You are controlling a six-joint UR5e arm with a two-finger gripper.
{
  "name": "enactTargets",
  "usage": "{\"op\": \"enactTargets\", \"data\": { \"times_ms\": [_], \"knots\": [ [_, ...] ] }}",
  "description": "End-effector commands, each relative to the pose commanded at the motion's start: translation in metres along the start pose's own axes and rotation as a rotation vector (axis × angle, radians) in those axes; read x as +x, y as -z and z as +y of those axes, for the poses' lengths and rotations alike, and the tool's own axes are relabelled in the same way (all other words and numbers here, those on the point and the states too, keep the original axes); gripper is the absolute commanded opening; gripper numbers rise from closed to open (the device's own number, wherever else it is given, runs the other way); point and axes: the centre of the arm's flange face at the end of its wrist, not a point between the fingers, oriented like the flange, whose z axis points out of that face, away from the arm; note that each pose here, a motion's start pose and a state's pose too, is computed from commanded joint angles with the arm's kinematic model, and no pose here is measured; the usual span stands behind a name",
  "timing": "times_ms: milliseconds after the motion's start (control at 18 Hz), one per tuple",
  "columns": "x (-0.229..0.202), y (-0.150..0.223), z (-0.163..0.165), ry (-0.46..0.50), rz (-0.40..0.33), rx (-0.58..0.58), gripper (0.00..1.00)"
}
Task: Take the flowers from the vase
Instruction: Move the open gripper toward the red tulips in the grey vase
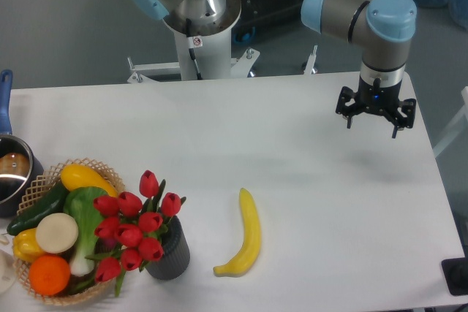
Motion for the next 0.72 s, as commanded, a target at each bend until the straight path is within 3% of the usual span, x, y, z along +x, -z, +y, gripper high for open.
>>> {"op": "enactTargets", "data": {
  "times_ms": [333,722],
  "knots": [
    [0.007,0.006,-0.01,-0.017,-0.005,0.011,1.0],
    [0.052,0.026,-0.043,-0.02,0.023,0.148,1.0]
  ]
}}
